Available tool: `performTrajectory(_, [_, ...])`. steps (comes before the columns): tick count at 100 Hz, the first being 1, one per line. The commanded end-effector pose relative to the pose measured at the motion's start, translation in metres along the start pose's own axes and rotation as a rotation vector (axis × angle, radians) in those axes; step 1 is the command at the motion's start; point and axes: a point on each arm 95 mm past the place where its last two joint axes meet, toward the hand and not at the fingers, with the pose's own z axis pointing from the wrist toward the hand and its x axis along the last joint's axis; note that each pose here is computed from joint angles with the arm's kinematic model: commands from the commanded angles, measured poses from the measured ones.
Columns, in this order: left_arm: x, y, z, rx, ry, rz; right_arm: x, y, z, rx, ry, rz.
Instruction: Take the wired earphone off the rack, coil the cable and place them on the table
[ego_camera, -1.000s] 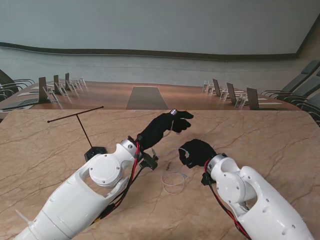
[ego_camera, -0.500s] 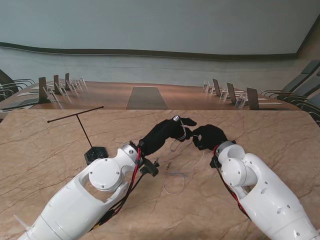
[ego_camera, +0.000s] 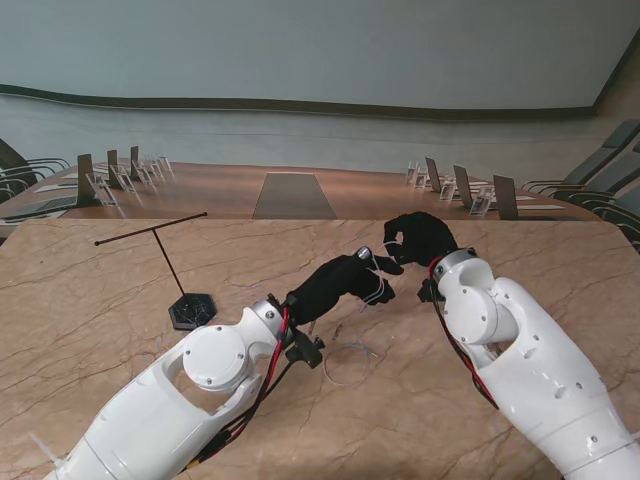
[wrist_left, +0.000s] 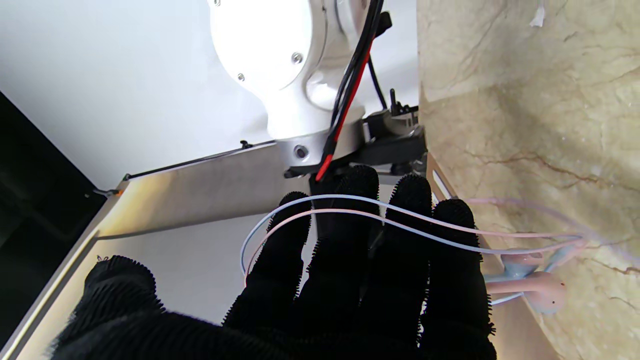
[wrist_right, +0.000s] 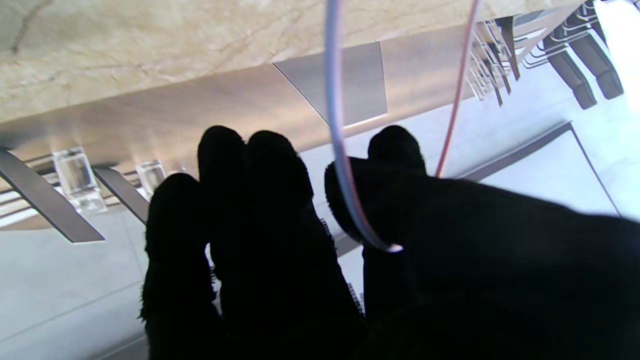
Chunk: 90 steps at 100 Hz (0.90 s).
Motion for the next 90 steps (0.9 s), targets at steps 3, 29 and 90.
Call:
performTrajectory(3, [-0.005, 0.006, 0.000, -0.019, -0.018, -0.012, 0.018, 0.016, 0.002, -0.037, 0.062, 0.007])
performTrajectory(29, [-0.015, 0.008, -0.001, -0.034, -0.058, -0.007, 0.042, 0.039, -0.004, -0.092, 0.190, 0.018])
performTrajectory(90, [-0.030, -0.017, 0.000, 0.065, -0.108, 0.045, 0.069, 0.059, -0.073, -0.073, 0.384, -0.057])
